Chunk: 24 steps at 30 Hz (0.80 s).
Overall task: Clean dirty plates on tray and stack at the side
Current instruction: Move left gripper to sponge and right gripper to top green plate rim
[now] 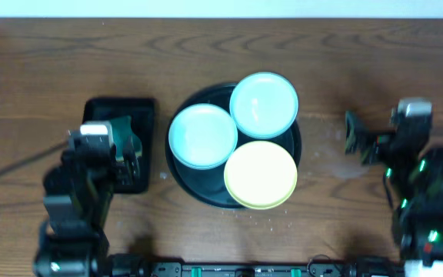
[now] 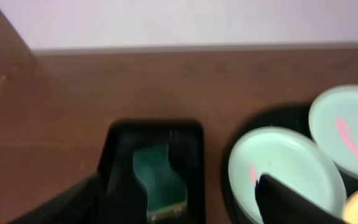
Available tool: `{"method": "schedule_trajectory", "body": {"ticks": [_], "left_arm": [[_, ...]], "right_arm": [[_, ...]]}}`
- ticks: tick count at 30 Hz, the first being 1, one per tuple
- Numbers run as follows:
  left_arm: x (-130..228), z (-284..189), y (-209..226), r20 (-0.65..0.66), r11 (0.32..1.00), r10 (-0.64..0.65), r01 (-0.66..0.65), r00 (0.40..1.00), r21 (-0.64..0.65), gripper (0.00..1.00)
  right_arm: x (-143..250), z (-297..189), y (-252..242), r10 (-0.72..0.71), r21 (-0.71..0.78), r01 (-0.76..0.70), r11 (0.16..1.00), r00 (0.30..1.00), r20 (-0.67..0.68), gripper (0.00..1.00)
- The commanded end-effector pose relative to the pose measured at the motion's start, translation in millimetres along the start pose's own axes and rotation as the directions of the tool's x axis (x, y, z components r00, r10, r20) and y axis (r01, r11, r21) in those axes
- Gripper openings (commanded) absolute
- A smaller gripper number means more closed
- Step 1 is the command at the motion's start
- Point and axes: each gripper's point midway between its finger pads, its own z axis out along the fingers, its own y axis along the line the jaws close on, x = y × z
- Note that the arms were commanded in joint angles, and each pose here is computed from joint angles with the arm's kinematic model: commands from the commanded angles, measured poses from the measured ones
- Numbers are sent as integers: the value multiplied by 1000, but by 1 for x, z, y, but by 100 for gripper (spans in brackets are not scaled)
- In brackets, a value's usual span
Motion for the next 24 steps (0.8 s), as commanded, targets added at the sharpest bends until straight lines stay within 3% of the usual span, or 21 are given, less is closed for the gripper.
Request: {"method": "schedule_trajectory", "body": {"ticks": [1, 9, 11, 15, 18, 24], "left_arm": [[-30, 4, -6, -118, 999, -5, 10, 993, 44, 78], [-31, 37, -32, -492, 980, 4, 96, 871, 177, 78], [-23, 50, -35, -531, 976, 4, 112, 847, 186, 78], [-4, 73, -56, -631, 942, -36, 238, 775, 238, 78], [7, 85, -60, -679, 934, -62, 283, 731, 219, 78], [21, 101, -59, -717, 936, -60, 289, 695, 202, 78]], "right_arm": [[-18, 22, 6, 16, -56, -23, 998, 992, -125, 99], [4, 55, 4, 101, -35, -139, 990, 853, -513, 99], [10, 65, 1, 107, -30, -146, 989, 836, -538, 99], [10, 89, 33, 202, -163, -343, 925, 807, -555, 99], [11, 101, 54, 190, -252, -390, 886, 800, -570, 84], [58, 125, 94, 191, -146, -388, 910, 705, -683, 72]]}}
